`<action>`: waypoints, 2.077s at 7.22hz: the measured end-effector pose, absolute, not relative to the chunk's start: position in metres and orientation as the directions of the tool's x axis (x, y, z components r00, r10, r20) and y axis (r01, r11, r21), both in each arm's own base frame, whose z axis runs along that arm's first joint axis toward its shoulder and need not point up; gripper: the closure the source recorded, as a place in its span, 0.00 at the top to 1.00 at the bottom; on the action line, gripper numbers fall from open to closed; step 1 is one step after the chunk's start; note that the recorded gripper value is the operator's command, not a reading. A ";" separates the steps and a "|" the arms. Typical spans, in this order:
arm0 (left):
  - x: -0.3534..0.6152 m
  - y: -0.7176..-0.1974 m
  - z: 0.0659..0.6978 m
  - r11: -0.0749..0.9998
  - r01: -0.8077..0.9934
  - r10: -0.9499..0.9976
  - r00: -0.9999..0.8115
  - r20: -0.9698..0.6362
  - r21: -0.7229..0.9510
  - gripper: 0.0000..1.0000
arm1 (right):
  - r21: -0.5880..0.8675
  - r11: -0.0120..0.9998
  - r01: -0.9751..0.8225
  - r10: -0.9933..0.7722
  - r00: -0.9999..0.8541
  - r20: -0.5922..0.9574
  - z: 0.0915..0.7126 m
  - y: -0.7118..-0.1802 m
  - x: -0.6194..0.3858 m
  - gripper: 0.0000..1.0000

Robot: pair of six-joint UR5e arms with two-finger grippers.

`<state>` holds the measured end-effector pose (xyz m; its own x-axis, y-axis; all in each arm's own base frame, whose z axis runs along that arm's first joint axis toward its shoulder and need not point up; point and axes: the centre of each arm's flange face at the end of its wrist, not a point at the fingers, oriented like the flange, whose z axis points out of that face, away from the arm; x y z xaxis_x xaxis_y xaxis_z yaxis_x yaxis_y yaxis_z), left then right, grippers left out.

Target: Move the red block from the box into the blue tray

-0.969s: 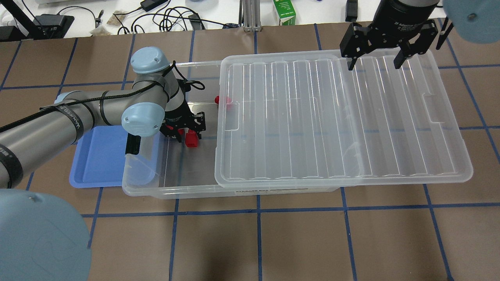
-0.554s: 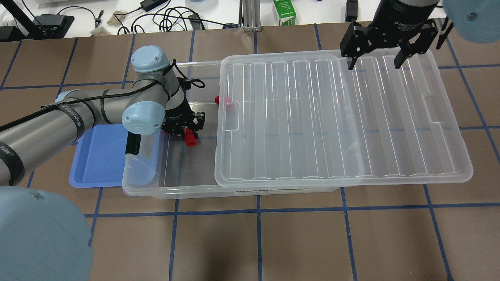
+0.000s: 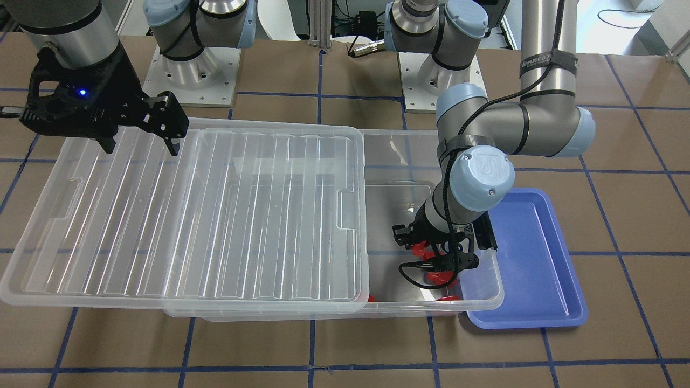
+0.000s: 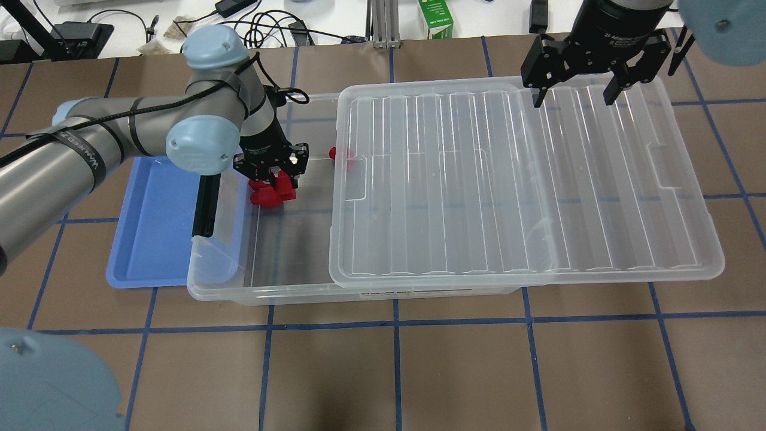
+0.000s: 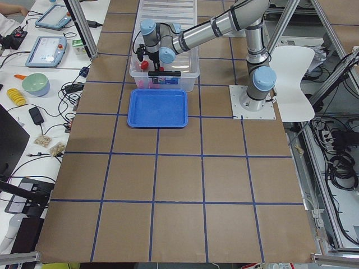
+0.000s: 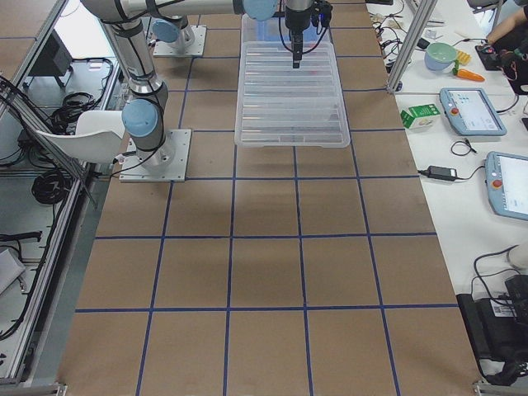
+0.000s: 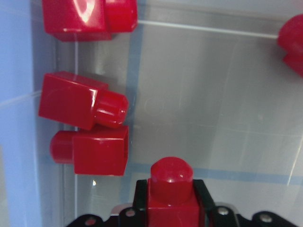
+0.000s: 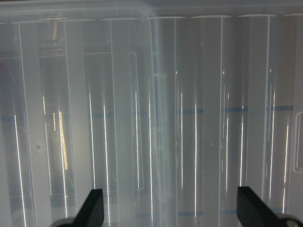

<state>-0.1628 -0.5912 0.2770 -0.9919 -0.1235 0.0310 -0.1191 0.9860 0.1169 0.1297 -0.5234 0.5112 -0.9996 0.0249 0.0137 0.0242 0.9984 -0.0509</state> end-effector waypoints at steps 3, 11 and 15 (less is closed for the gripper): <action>-0.151 -0.589 0.381 0.987 -0.106 -0.110 -0.994 0.027 0.119 0.00 | -0.050 0.998 0.023 0.024 -1.000 0.015 0.511 -0.524 0.130 1.00; 0.093 -0.587 0.370 0.981 0.045 0.040 -0.999 0.027 0.189 0.00 | -0.058 0.998 -0.016 -0.015 -1.000 0.024 0.515 -0.532 0.086 1.00; 0.095 -0.586 0.275 0.983 0.010 0.003 -0.999 0.039 0.184 0.00 | -0.051 0.990 -0.130 -0.127 -0.990 0.055 0.525 -0.516 -0.100 1.00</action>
